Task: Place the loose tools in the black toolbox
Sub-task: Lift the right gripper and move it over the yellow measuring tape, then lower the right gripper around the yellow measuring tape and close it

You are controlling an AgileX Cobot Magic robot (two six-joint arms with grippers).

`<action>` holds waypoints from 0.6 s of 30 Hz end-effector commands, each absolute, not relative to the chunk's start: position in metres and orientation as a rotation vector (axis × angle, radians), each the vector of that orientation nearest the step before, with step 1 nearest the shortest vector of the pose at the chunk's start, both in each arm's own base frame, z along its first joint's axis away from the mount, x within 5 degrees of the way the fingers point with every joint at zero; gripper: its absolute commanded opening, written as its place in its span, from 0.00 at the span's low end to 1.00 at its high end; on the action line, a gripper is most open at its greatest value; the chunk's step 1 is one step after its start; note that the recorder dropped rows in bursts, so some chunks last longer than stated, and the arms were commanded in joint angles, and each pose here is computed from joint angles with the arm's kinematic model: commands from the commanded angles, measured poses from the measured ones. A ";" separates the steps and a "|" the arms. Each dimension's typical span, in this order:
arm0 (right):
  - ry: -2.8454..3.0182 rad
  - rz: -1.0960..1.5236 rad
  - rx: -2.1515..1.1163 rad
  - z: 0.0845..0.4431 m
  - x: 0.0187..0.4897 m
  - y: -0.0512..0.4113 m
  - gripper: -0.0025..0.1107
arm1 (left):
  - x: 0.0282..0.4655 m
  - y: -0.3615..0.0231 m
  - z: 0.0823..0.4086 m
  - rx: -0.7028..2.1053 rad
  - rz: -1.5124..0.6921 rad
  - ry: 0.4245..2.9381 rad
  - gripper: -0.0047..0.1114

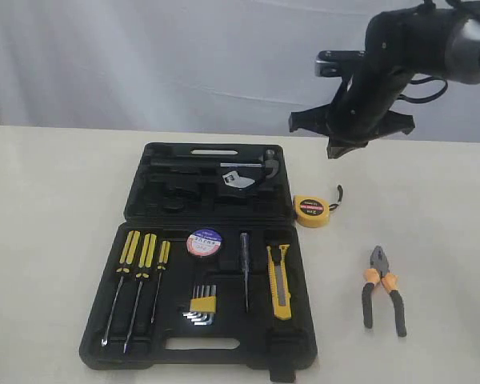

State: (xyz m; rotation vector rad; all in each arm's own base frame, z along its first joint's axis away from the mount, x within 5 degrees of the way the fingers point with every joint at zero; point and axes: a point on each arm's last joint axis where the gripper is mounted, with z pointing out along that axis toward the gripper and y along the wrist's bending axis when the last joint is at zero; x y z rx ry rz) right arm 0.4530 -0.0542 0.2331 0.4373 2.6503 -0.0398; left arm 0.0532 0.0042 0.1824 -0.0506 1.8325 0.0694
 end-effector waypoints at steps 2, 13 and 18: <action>2.707 -0.037 0.426 0.253 0.451 -0.048 0.02 | 0.053 0.004 0.182 -0.056 0.053 1.825 0.04; 2.789 -0.090 0.360 0.230 0.458 -0.042 0.02 | 0.053 0.004 0.182 -0.056 0.053 1.825 0.04; 2.846 -0.149 0.342 0.204 0.463 -0.046 0.02 | 0.053 0.004 0.182 -0.056 0.053 1.825 0.04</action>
